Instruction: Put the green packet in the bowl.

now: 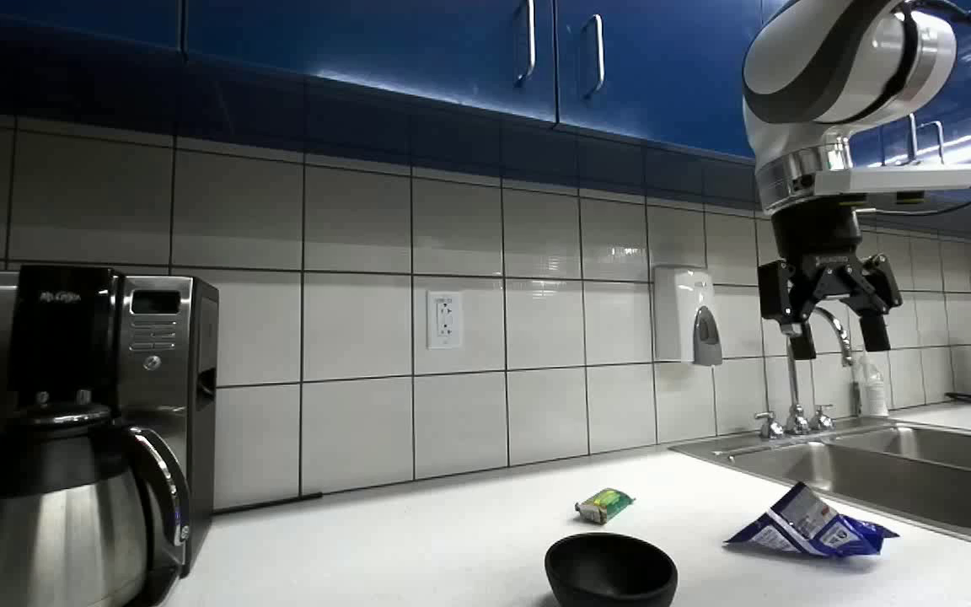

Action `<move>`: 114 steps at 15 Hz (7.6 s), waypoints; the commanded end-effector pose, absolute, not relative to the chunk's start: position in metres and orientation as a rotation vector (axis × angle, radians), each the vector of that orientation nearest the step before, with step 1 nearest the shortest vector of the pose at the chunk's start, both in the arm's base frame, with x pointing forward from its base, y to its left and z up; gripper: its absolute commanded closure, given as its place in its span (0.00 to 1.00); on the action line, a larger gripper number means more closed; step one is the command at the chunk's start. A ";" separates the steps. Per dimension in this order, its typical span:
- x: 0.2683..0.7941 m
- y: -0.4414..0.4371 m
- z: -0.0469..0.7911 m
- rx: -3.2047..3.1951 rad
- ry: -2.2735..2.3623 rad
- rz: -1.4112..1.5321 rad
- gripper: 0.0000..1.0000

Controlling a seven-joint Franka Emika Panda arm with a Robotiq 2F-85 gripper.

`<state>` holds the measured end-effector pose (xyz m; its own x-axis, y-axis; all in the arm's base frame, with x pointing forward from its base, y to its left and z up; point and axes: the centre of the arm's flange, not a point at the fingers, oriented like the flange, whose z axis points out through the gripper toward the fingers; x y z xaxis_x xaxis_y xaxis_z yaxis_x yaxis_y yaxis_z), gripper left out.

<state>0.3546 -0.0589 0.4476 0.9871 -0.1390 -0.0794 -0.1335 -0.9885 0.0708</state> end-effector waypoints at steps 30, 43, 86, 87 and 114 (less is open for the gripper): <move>0.454 -0.017 0.349 3.038 -0.488 -0.150 0.00; 0.529 -0.003 0.321 3.014 -0.871 -0.031 0.00; 0.648 0.025 0.218 2.848 -1.260 -0.033 0.00; 0.648 0.025 0.218 2.848 -1.260 -0.033 0.00; 0.649 0.035 0.213 2.900 -1.250 0.034 0.84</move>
